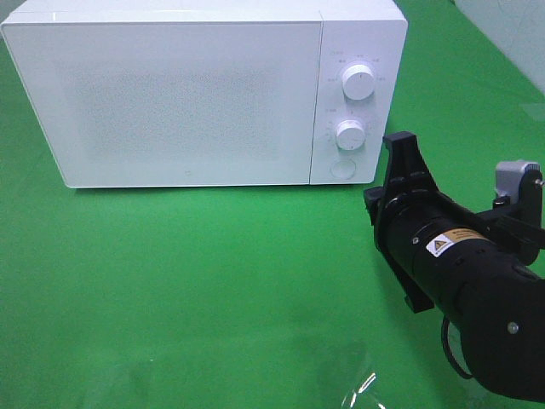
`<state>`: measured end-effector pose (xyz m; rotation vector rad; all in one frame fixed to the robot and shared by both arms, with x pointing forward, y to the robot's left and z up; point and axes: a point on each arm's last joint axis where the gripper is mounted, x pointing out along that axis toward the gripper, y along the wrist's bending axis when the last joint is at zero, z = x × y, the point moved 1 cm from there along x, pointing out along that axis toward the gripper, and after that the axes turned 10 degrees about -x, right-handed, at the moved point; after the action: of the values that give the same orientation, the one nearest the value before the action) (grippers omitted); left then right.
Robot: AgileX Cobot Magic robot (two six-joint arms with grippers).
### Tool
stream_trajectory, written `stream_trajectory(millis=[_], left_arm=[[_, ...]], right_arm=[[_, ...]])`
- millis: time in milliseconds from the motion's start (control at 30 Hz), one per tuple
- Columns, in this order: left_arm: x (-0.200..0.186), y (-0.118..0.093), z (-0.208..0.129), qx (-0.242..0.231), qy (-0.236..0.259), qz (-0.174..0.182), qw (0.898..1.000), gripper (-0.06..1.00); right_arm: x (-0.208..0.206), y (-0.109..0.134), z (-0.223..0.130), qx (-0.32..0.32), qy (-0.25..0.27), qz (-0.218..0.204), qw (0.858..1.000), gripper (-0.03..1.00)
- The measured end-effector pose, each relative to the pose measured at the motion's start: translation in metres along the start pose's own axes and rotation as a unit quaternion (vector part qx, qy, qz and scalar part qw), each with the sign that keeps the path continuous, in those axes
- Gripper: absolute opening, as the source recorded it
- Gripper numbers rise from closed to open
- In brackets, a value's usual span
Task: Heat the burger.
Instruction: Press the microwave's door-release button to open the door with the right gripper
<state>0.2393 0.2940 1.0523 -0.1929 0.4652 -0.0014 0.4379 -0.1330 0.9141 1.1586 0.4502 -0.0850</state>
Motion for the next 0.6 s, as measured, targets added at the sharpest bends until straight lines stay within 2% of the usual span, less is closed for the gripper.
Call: stream_trajectory(millis=[267,400,467,600], left_arm=[[0.000,0.000,0.000,0.000,0.000,0.000,1.000,0.98],[0.000,0.000,0.000,0.000,0.000,0.000,1.000,0.98],[0.000,0.000,0.000,0.000,0.000,0.000,1.000,0.98],[0.000,0.000,0.000,0.000,0.000,0.000,1.000,0.98]], right_arm=[[0.002,-0.003,-0.001,0.012,-0.002,-0.006,1.000,0.01],[0.007,-0.012,-0.003,0.038,-0.006,-0.024,0.999,0.01],[0.020,-0.018,-0.004,0.071,-0.014,-0.039,0.997,0.01],[0.031,-0.014,-0.004,0.077,-0.012,-0.031,0.997,0.01]])
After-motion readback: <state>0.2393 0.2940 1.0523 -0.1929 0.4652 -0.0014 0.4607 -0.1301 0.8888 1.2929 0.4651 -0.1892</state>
